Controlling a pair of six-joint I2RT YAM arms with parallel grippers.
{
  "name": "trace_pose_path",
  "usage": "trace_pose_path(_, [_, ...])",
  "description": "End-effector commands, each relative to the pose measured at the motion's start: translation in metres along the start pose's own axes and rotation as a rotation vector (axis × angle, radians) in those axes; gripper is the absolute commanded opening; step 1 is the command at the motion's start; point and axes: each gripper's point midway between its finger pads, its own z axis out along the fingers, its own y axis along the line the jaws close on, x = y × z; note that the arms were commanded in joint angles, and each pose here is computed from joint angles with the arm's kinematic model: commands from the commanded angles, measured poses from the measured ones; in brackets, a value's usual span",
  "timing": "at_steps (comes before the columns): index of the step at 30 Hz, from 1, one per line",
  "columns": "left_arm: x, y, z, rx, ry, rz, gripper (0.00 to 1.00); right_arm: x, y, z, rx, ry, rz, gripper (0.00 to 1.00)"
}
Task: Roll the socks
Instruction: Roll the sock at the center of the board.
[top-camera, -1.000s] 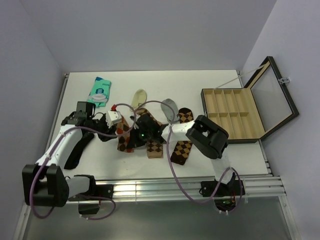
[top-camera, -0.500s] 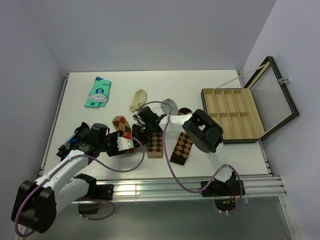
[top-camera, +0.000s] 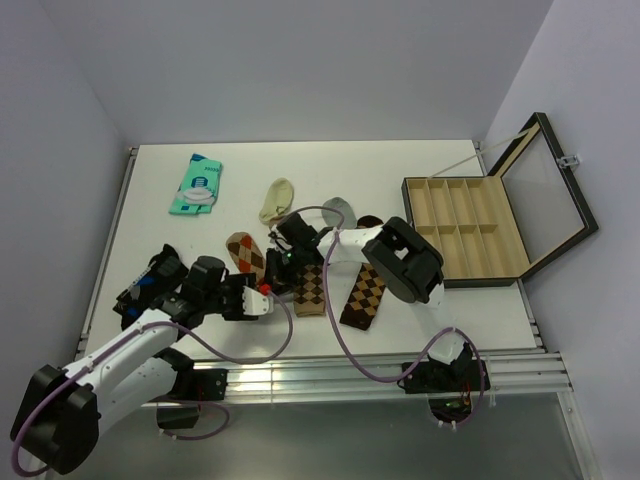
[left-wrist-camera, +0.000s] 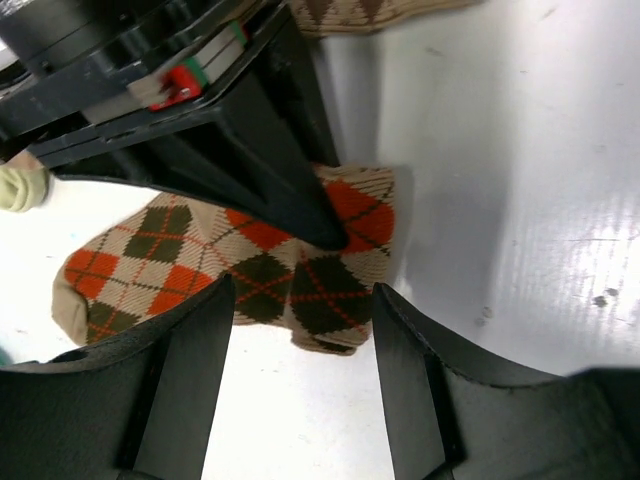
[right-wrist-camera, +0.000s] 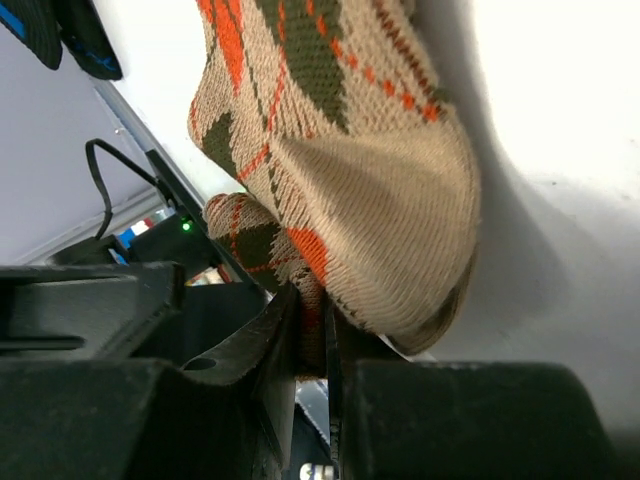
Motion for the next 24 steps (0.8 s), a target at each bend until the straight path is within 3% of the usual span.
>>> trace_pose_path(1, [-0.001,-0.012,0.001,0.033,-0.01,-0.007,0.62,-0.003,-0.01,0.008,0.022,0.012,0.052,0.0])
trace_pose_path(12, [0.005,-0.016,0.015,0.069,0.026,-0.036,0.61,-0.006,-0.01,0.005,0.022,0.007,0.054,0.0])
trace_pose_path(19, [0.014,-0.015,0.024,0.087,0.071,-0.063,0.54,-0.002,-0.01,0.002,0.005,0.004,0.054,0.0])
trace_pose_path(24, [0.018,-0.021,0.026,0.139,0.102,-0.083,0.37,-0.001,-0.007,-0.002,-0.009,-0.008,0.053,0.01])
